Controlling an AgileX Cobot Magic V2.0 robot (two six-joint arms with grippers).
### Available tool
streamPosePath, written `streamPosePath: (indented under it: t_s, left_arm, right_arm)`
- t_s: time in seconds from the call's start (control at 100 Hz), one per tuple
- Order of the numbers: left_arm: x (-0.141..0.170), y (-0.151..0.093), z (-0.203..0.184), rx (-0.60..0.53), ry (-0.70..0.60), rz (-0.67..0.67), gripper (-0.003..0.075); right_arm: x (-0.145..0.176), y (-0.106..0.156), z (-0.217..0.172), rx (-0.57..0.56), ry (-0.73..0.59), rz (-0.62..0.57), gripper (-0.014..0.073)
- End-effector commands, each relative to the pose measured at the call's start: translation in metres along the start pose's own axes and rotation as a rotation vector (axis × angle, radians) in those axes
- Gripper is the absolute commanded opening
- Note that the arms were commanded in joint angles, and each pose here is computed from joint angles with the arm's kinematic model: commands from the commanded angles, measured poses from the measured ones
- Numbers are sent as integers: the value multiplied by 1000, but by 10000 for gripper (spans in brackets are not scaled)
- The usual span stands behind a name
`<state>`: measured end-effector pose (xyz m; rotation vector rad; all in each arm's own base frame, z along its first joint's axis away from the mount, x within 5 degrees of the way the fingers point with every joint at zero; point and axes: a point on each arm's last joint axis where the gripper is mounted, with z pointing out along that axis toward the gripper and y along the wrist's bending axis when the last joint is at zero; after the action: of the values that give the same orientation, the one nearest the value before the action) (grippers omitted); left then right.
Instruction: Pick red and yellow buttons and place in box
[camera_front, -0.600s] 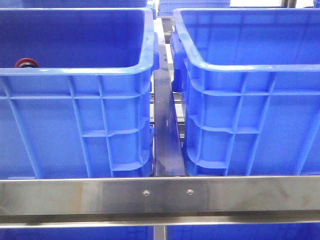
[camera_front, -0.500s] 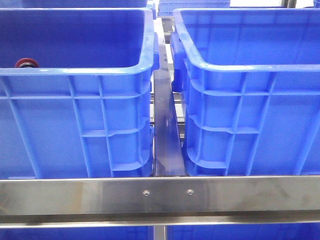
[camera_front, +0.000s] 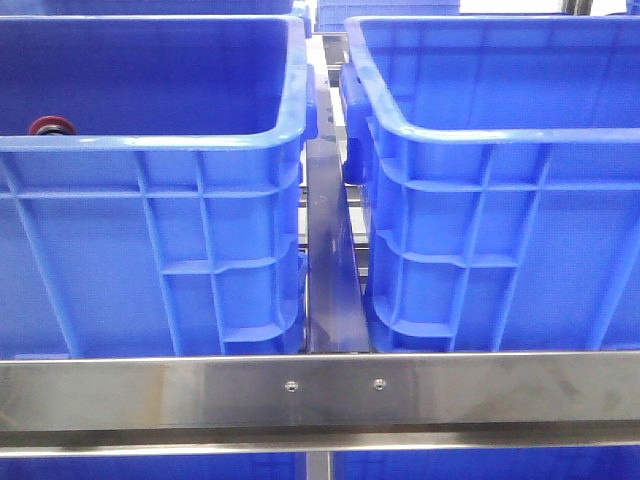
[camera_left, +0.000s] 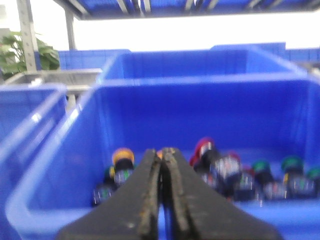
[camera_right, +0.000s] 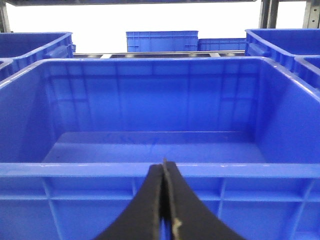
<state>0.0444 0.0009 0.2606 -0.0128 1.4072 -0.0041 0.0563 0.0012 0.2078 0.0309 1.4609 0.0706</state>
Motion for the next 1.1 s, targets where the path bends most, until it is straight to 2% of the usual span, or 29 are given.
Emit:
streamPosePath:
  t_s: [0.0,0.21,0.32,0.39,0.6,0.86,0.91,0.96,1.09]
  left_arm:
    - [-42,-1,0,6,-63,-24,-19]
    - [-96,2,24,-31,174,-4,-19]
    - [-114,3,46,-45,349,42,-19]
    - [-123,3,60,-48,416,53,-19]
    - [-134,3,92,-50,482,62,-19]
    - [-128,2,103,-48,513,62,-7]
    - [-128,2,104,-48,515,62,31]
    - [-128,2,104,-47,515,60,102]
    - [-127,1,103,-42,524,48,398]
  right_arm:
    - [-9,1,-2,-7,-107,-8,-68]
    - [-9,1,-2,-7,-107,-8,-68]
    - [-9,1,-2,-7,-107,-8,-68]
    - [-9,1,-2,-7,-107,-8,-68]
    - [-9,1,-2,-7,-107,-8,-68]
    - [-9,1,-2,-7,-107,-8,-68]
    - [-9,1,-2,-7,-107,-8,-68]
    - [-9,1,-2,-7,-107,-8,-68]
    - [-9,1,-2,-7,-107,-8,-68]
